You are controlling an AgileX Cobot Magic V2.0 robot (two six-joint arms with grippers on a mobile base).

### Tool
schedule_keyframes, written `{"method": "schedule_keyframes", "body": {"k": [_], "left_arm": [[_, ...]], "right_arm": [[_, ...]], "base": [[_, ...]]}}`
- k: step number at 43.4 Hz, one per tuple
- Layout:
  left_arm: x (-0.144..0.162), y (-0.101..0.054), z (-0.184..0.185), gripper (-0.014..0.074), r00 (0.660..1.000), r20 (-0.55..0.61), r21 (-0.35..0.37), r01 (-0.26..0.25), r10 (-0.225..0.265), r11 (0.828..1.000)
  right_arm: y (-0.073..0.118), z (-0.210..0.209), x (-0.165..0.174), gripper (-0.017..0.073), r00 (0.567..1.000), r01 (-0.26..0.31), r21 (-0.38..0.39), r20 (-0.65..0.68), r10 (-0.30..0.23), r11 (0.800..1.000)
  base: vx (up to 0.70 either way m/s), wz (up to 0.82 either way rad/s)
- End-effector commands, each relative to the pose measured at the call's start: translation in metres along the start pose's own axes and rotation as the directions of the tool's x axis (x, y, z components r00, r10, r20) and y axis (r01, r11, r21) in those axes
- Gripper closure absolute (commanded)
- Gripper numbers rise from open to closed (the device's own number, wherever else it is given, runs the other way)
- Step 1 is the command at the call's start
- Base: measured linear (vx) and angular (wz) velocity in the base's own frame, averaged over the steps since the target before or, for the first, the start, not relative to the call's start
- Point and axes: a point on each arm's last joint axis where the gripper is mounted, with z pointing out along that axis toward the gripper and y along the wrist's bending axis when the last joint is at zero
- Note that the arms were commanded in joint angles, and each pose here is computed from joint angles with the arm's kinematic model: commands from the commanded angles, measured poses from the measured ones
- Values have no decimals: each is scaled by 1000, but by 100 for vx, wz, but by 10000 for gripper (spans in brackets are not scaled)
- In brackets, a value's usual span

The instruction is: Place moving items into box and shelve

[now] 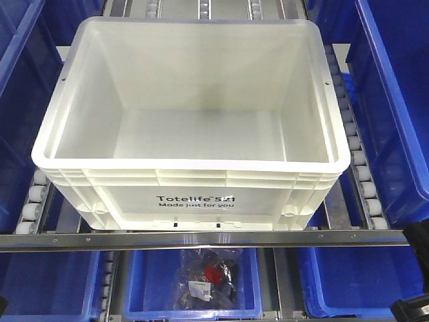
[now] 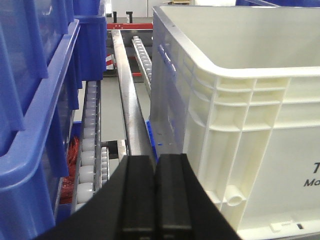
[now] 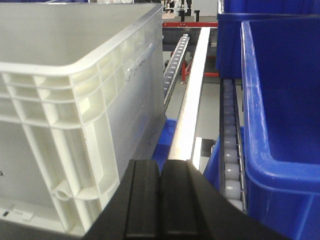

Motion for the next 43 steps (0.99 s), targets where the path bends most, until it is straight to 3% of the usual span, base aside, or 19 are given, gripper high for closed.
{"method": "schedule_keyframes", "body": {"k": [1,43], "left_arm": [[-6,1,-1,601,996,91,-6,9,-9,1000],[-6,1,-1,601,996,91,-6,9,-9,1000]], "right_arm": [[-1,0,-4,567,998,6,9,58,-6,1000],[-1,0,-4,567,998,6,9,58,-6,1000]], "base": [[0,0],[0,0]]}}
